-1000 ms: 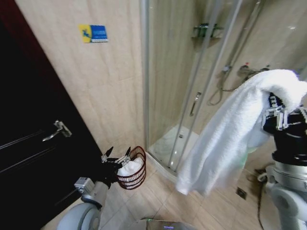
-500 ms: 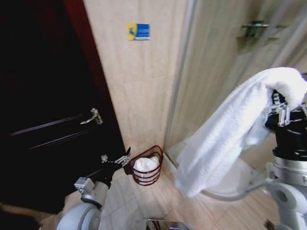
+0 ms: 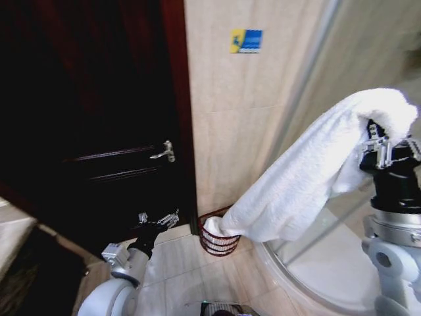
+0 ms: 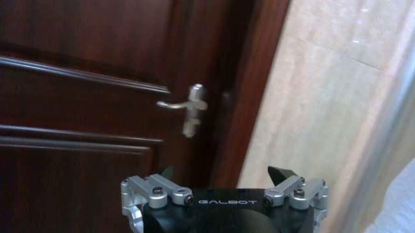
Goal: Discard the used towel into the hamper.
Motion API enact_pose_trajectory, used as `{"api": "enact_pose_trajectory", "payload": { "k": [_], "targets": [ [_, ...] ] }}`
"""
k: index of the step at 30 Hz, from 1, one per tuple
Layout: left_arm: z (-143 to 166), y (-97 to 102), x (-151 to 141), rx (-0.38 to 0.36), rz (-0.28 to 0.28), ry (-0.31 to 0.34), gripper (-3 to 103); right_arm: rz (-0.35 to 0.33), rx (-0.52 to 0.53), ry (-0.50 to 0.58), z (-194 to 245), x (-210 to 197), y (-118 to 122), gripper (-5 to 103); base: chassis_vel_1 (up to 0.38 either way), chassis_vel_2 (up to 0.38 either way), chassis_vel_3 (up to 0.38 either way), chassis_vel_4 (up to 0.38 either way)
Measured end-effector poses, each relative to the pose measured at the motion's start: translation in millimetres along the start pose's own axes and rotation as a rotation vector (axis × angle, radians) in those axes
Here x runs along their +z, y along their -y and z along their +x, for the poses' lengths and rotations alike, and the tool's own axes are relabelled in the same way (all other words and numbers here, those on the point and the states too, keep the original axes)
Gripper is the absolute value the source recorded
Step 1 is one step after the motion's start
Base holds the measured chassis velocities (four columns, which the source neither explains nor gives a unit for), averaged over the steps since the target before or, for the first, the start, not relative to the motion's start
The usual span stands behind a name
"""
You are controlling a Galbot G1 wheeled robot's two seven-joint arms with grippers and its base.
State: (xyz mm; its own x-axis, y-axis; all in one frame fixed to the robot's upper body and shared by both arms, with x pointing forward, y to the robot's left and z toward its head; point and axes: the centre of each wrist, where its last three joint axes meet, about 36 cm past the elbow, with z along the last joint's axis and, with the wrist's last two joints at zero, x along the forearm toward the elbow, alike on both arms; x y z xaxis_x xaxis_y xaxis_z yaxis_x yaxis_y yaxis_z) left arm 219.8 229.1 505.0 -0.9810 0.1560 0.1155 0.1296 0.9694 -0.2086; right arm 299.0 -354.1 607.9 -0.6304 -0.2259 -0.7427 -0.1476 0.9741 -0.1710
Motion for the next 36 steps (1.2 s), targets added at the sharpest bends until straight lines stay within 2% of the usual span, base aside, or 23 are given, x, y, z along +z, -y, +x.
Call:
{"api": "enact_pose_trajectory", "payload": {
  "k": [16, 27, 36],
  "targets": [
    [0.0, 0.0, 0.0, 0.000, 0.000, 0.000, 99, -0.003, 0.002, -0.015, 4.2, 20.7, 10.3, 12, 0.118, 0.117, 0.117, 0.121],
    [0.0, 0.0, 0.0, 0.000, 0.000, 0.000, 99, 0.012, 0.067, -0.089, 8.3, 37.2, 12.8, 12, 0.008, 0.007, 0.004, 0.005],
    [0.0, 0.0, 0.0, 0.000, 0.000, 0.000, 99, 0.019, 0.079, -0.126, 16.2, 49.0, 23.1, 12, 0.000, 0.000, 0.000, 0.000]
  ]
}}
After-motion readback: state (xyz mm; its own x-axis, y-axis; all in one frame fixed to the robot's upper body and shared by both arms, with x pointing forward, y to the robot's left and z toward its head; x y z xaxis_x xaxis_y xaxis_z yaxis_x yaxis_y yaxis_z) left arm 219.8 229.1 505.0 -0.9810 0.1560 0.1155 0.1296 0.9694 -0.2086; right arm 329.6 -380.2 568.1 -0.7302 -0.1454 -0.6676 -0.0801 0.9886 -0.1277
